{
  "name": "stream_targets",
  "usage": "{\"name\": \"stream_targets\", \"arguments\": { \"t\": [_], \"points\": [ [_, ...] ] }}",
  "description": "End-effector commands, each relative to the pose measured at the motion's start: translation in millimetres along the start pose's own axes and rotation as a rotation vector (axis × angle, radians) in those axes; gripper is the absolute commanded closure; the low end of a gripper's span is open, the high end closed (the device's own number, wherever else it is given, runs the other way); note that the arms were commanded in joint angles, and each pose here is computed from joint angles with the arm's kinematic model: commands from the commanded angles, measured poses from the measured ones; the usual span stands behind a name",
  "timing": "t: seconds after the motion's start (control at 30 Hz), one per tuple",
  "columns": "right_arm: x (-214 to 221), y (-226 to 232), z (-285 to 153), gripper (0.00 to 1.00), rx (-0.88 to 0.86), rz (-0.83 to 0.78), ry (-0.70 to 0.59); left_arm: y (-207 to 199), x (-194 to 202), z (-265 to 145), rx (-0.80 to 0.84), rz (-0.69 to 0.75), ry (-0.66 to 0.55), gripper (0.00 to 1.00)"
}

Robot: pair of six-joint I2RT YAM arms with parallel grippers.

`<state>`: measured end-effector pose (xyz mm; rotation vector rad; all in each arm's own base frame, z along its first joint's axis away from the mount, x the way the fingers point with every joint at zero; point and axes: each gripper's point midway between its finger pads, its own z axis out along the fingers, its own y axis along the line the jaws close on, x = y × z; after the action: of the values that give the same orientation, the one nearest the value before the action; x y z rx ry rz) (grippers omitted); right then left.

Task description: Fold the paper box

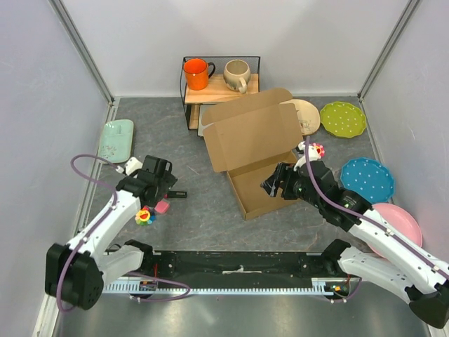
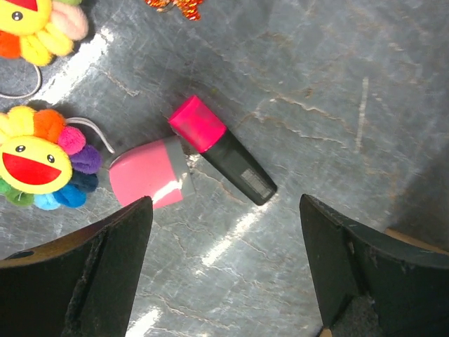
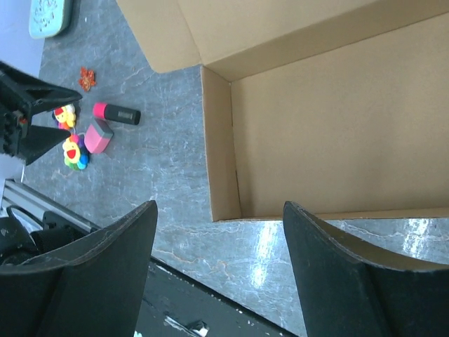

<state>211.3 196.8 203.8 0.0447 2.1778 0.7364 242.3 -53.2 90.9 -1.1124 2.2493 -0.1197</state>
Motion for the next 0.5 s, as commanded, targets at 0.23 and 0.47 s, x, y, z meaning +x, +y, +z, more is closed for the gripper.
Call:
{"name": "stream_targets", "arguments": {
  "t": [0.23, 0.47],
  "points": [
    [-5.8, 14.8, 0.6, 0.20, -0.068, -0.080, 0.001, 21.7, 18.8, 29.8, -0.129, -0.085, 0.058, 0.07],
    [-1.2, 6.3, 0.8, 0.20, -0.048, -0.075, -0.006, 33.9, 36.1, 37.6, -0.164, -0.103, 0.110, 0.09]
  ]
}}
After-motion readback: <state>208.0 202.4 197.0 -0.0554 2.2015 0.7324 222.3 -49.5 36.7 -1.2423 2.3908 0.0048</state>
